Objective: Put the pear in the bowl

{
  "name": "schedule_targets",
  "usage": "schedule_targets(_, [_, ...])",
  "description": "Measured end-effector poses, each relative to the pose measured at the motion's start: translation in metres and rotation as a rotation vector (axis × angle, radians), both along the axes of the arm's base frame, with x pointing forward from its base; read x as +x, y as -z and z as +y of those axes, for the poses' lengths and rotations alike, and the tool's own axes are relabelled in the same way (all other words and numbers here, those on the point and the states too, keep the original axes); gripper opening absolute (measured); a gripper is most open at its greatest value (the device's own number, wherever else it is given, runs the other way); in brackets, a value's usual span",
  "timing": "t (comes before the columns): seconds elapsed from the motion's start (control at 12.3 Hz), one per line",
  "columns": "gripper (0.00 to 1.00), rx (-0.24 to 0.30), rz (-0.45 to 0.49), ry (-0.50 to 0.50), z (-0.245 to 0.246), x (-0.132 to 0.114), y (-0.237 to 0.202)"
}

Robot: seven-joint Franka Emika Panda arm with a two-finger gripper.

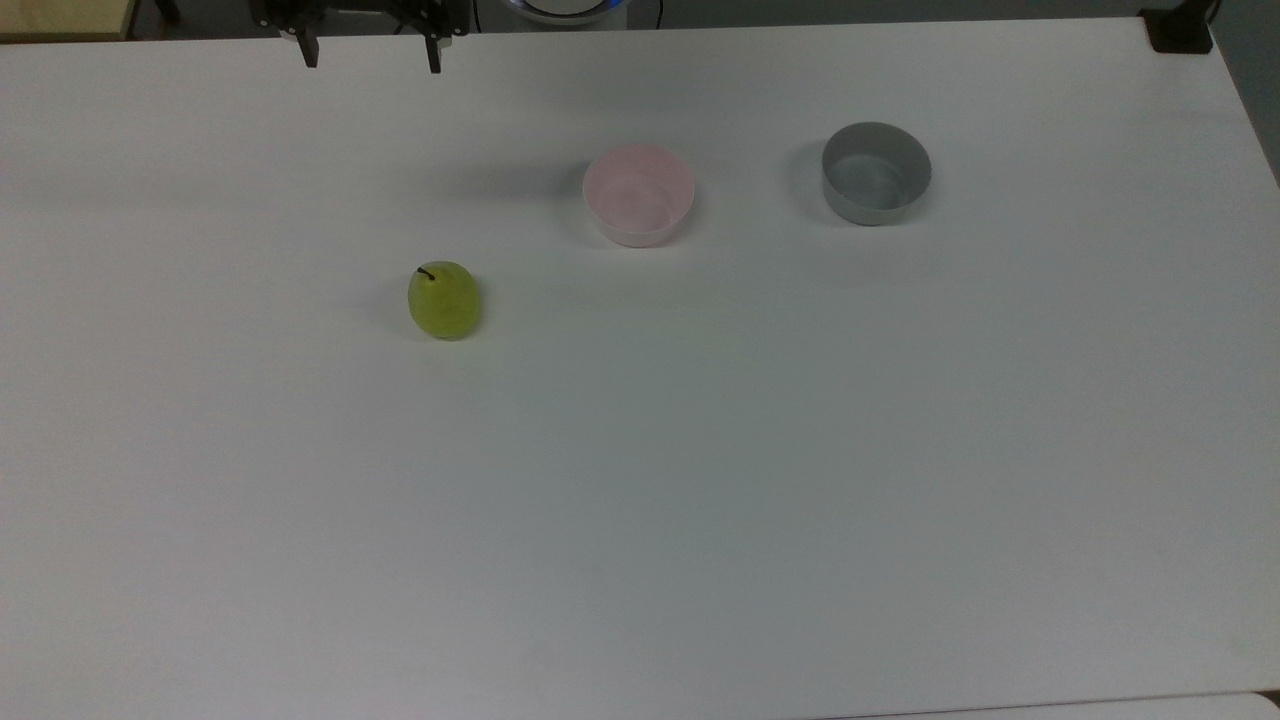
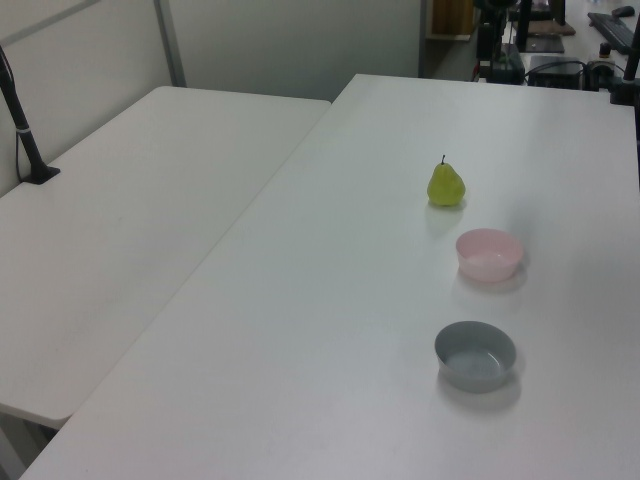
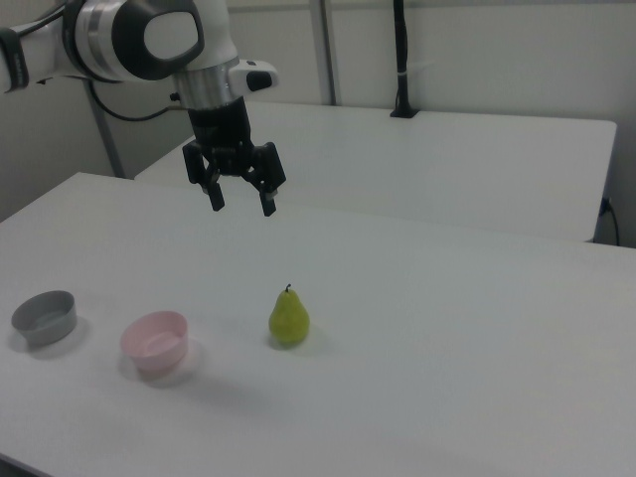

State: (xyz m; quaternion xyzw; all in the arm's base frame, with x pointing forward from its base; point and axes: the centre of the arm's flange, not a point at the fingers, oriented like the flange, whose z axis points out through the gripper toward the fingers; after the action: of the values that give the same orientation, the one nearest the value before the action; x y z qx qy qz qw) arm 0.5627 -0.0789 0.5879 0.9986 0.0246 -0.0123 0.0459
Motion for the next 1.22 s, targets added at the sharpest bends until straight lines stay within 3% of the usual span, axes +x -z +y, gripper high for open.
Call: schedule_targets(1.22, [1.00,-0.001,0.001,0.014,-0.0074,-0.0010,0.0002])
